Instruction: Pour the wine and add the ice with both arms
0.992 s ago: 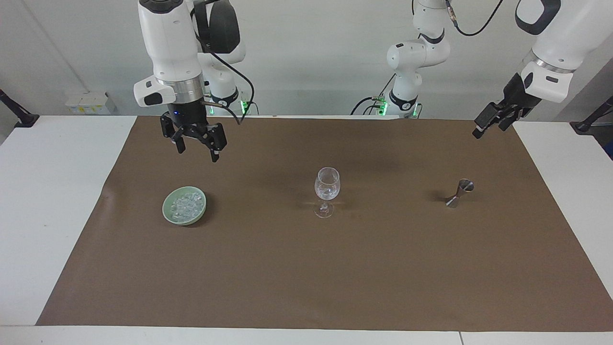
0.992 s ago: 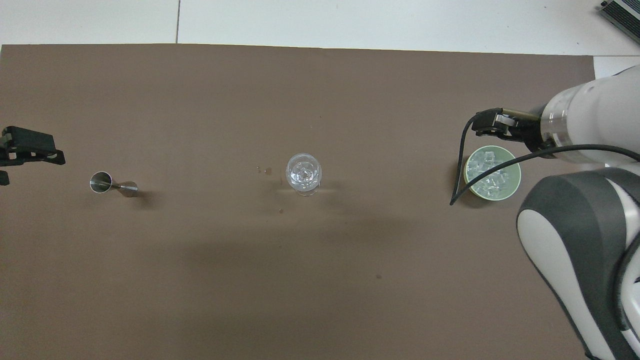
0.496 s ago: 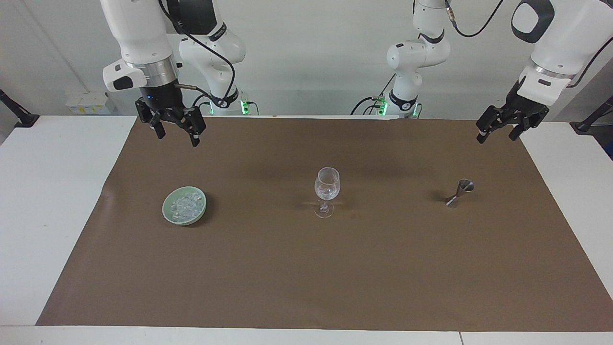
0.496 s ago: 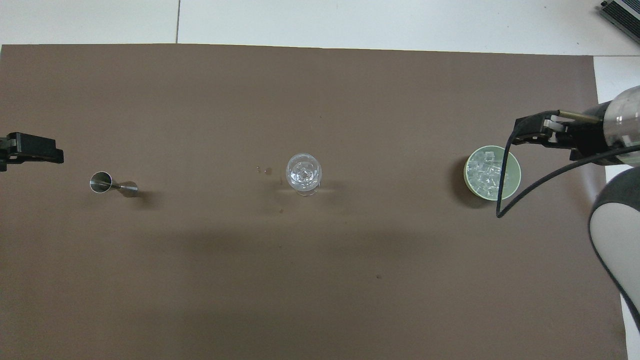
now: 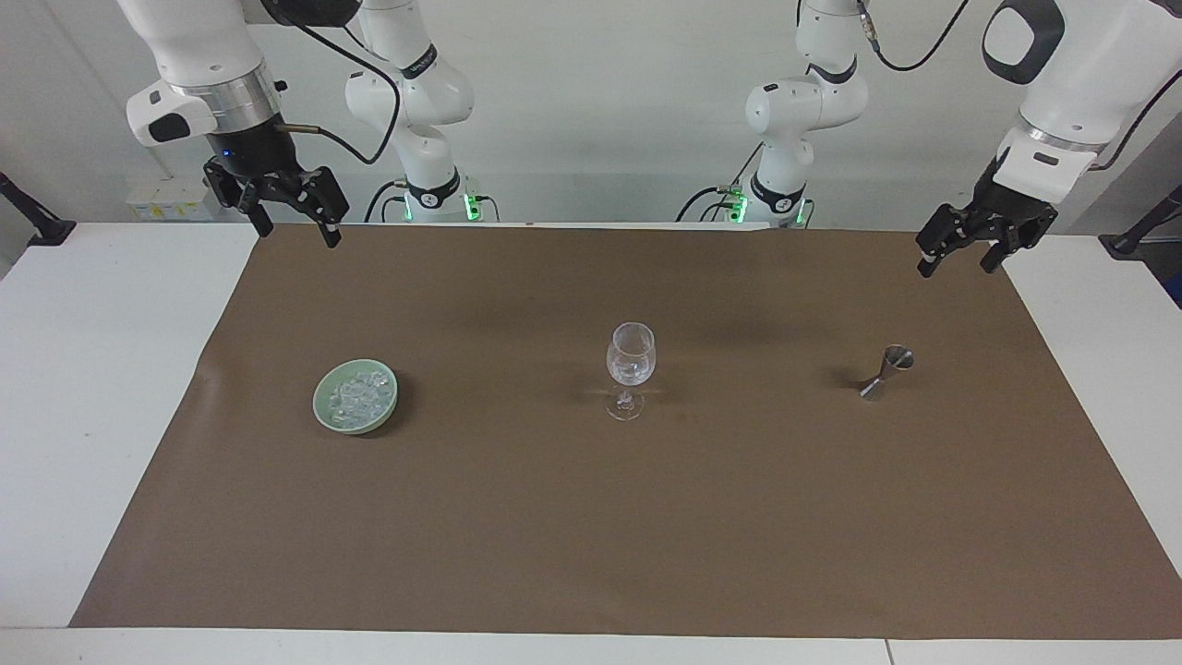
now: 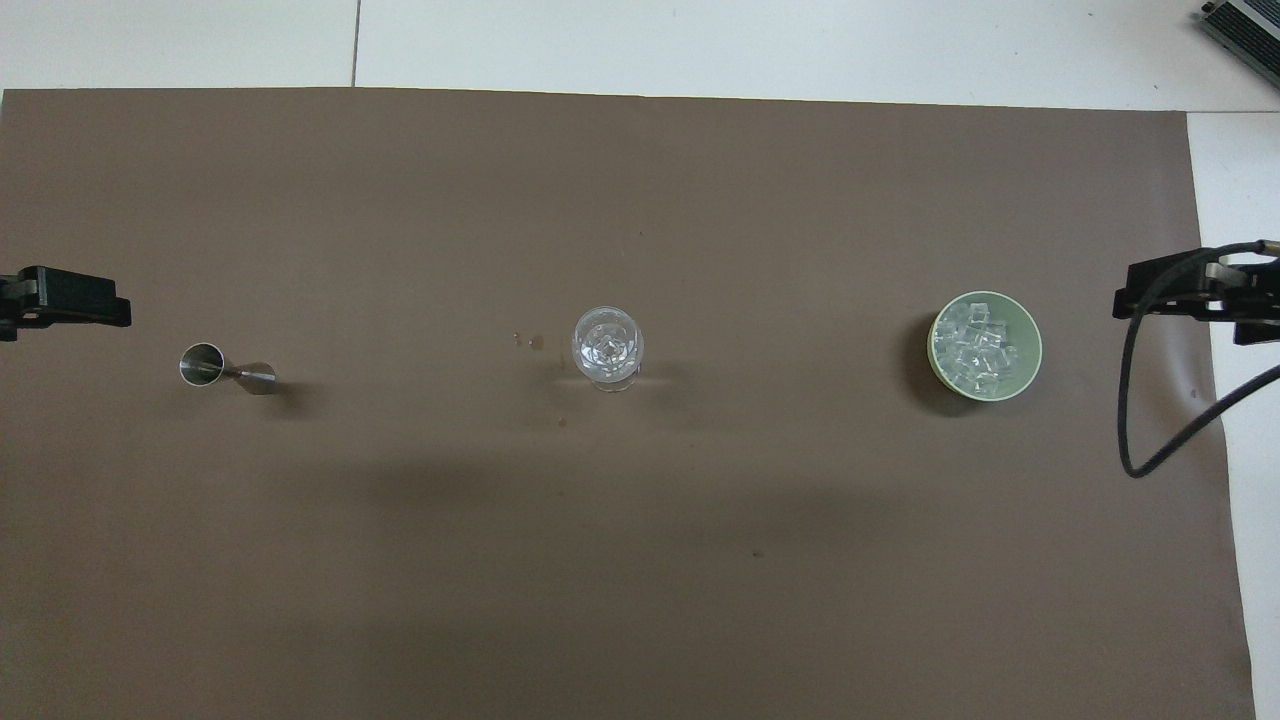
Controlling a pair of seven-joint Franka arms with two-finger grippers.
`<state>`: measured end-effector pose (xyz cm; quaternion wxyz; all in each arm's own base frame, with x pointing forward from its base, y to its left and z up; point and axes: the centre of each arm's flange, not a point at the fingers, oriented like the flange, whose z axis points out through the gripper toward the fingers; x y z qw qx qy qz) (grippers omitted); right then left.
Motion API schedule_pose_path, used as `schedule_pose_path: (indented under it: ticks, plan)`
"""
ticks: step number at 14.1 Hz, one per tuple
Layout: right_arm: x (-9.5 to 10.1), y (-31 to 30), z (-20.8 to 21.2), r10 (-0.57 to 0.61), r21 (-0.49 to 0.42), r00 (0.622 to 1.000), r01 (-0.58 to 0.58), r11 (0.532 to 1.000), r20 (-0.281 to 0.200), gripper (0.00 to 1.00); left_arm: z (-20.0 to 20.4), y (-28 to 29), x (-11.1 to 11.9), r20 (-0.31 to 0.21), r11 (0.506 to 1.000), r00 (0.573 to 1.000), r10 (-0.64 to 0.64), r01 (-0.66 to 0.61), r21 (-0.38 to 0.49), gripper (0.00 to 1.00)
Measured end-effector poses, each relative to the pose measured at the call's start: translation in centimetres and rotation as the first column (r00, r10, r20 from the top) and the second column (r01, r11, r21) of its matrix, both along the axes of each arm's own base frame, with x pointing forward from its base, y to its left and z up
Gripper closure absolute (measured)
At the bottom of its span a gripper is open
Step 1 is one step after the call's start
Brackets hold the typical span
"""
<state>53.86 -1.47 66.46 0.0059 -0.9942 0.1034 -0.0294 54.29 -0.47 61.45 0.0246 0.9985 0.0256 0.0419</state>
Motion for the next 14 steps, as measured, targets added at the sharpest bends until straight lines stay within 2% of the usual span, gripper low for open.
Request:
schedule_pose_path:
  ticks: [4, 11, 14]
  plan:
    - [-0.9, -0.9, 1.1, 0.013, 0.003, 1.0, -0.013, 1.0, -0.009, 0.0, 0.0, -1.2, -0.1, 0.0, 1.0, 1.0, -0.022, 0.022, 0.002, 0.0]
    - [-1.0, -0.5, 0.9, 0.019, 0.003, 1.0, -0.019, 1.0, -0.016, 0.0, 0.1, -1.4, -0.5, -0.026, 1.0, 0.999, -0.03, 0.03, 0.003, 0.0]
    - [-1.3, -0.5, 0.7, 0.022, 0.005, 0.999, -0.022, 1.0, -0.044, 0.0, 0.1, -1.8, -0.7, -0.037, 0.999, 0.999, -0.04, 0.04, 0.0, 0.0]
